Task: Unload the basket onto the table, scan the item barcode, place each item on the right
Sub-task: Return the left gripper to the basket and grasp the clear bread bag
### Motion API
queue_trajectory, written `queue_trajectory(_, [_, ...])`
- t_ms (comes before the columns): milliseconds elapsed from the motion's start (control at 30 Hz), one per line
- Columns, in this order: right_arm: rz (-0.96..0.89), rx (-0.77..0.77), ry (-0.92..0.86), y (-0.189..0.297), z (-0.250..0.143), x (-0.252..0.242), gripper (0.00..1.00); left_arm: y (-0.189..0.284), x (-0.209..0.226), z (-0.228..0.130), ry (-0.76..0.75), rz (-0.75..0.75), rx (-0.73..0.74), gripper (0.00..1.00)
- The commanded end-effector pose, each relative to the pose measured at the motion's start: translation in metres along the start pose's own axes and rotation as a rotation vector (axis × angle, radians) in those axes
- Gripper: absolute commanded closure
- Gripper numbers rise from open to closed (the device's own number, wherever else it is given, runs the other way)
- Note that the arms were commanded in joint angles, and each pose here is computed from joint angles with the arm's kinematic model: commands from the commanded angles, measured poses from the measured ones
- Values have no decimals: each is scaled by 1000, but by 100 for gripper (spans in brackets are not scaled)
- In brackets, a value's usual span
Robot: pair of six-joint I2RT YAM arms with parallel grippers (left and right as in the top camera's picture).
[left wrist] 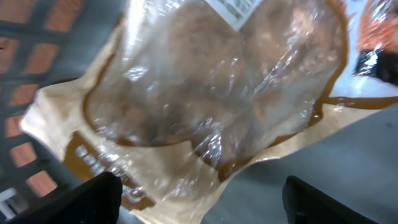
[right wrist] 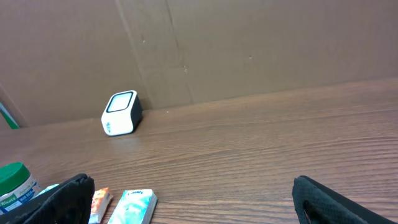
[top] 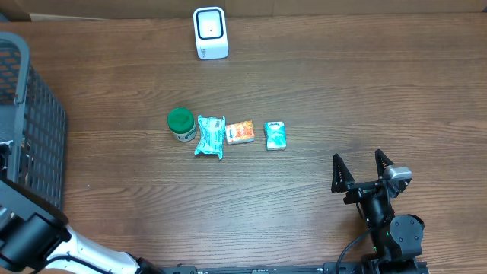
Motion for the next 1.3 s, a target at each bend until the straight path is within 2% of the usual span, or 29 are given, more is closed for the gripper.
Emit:
queue_trajectory(0, [1,-6,4,0,-1,0,0,-20,-5,-6,-61,1,51,12])
queue_trajectory(200, [1,-6,4,0,-1,0,0,-37,0,-10,-69,49,92,12])
queue_trajectory(333, [1,-5,4,0,-2,0,0,-61,-7,-20,-87,42,153,19])
queue_trajectory(433, [1,-6,4,0,-1,0,0,-71,-11,-25,-96,37,184,36])
queue_trajectory(533, [1,-6,4,0,-1,0,0,-74,-12,-26,-94,37,189,62])
queue_trajectory(767, [0,-5,4,0,-2,0,0,-73,-12,-24,-76,39,183,80])
queue_trajectory(867, [1,-6,4,0,-1,0,0,-71,-11,-22,-72,40,179,94])
queue_trajectory(1067, [1,-5,4,0,-2,0,0,-50,-6,-11,-15,35,178,96])
queue_trajectory(1267, [1,-6,4,0,-1,0,0,-3,-10,16,25,-71,126,96])
Point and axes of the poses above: each gripper's point midway between its finger pads, its own y axis back along the fingers, its own x axis along the line the jaws close on, z = x × y, the point moved 1 cm from there along y, back along the fingers, and after that the axes turned 4 degrees about -y, right-handed, at the moved point
